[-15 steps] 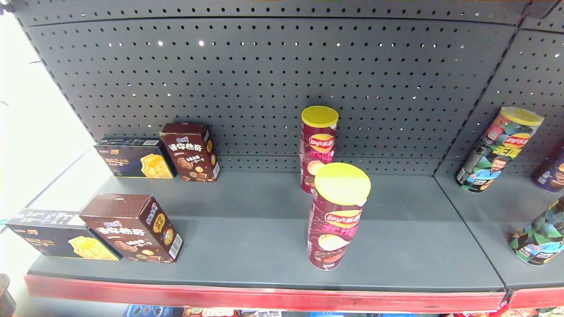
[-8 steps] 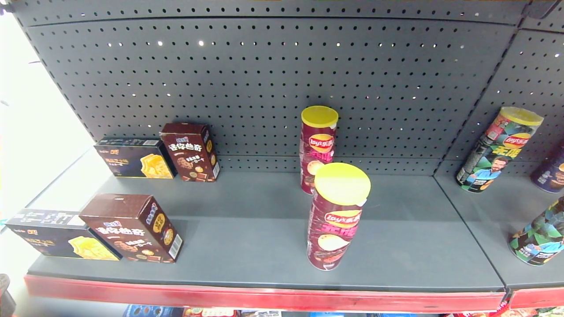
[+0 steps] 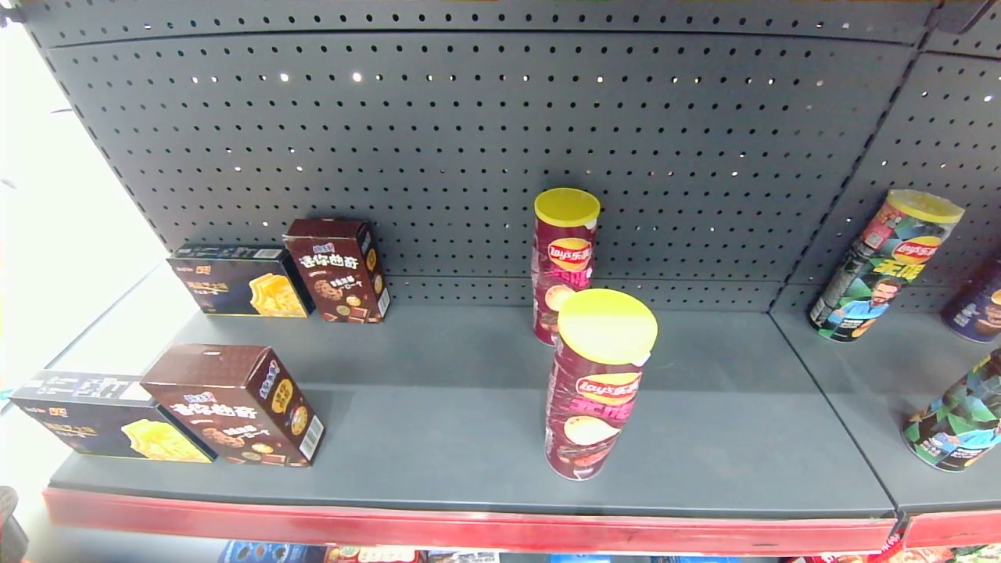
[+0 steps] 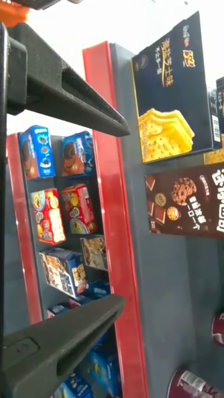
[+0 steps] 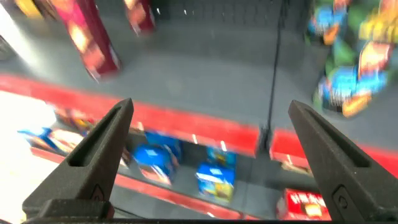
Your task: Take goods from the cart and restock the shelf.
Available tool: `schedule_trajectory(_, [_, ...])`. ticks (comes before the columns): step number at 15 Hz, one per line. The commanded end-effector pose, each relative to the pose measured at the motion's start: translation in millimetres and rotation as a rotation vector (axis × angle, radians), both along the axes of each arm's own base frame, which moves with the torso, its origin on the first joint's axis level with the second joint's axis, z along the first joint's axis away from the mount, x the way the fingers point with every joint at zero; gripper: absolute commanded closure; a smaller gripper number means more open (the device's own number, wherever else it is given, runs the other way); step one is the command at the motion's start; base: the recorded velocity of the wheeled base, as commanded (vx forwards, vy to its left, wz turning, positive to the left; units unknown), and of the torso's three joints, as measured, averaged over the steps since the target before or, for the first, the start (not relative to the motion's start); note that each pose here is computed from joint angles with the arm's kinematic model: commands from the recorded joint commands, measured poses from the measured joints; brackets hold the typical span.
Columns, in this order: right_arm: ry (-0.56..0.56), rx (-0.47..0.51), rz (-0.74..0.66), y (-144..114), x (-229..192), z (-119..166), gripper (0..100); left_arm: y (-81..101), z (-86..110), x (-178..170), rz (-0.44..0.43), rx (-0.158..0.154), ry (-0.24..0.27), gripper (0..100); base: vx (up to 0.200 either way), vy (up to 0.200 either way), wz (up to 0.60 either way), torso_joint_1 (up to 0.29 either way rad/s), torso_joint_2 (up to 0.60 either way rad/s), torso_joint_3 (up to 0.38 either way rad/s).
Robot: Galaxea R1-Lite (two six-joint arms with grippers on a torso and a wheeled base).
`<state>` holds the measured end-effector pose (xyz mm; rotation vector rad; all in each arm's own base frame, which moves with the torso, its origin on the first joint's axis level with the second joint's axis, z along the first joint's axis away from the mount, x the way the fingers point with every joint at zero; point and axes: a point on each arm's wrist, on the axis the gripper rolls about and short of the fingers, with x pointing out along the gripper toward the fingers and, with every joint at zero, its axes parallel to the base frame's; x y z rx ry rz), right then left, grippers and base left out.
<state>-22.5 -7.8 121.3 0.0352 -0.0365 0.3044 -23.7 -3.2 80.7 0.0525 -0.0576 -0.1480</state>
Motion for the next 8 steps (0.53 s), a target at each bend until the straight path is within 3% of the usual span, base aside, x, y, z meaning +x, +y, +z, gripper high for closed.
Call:
schedule_trajectory(1, [0.228, -0.021, 0.128, 24, 61, 75, 0, -0.1, 0.1, 0, -0.013, 0.002, 0.005, 0, 0.000, 0.000, 0.00, 0.000, 0.00, 0.000])
schedule_trajectory(5, [0.344, -0.130, 0.199, 58, 129, 74, 0, -0.3, 0.5, 0, -0.024, 0.001, 0.003, 0, 0.000, 0.000, 0.00, 0.000, 0.00, 0.000])
schedule_trajectory(8, [0.406, -0.249, 0.230, 72, 155, 63, 0, -0.3, 0.1, 0, -0.019, 0.001, 0.005, 0, 0.000, 0.000, 0.00, 0.000, 0.00, 0.000])
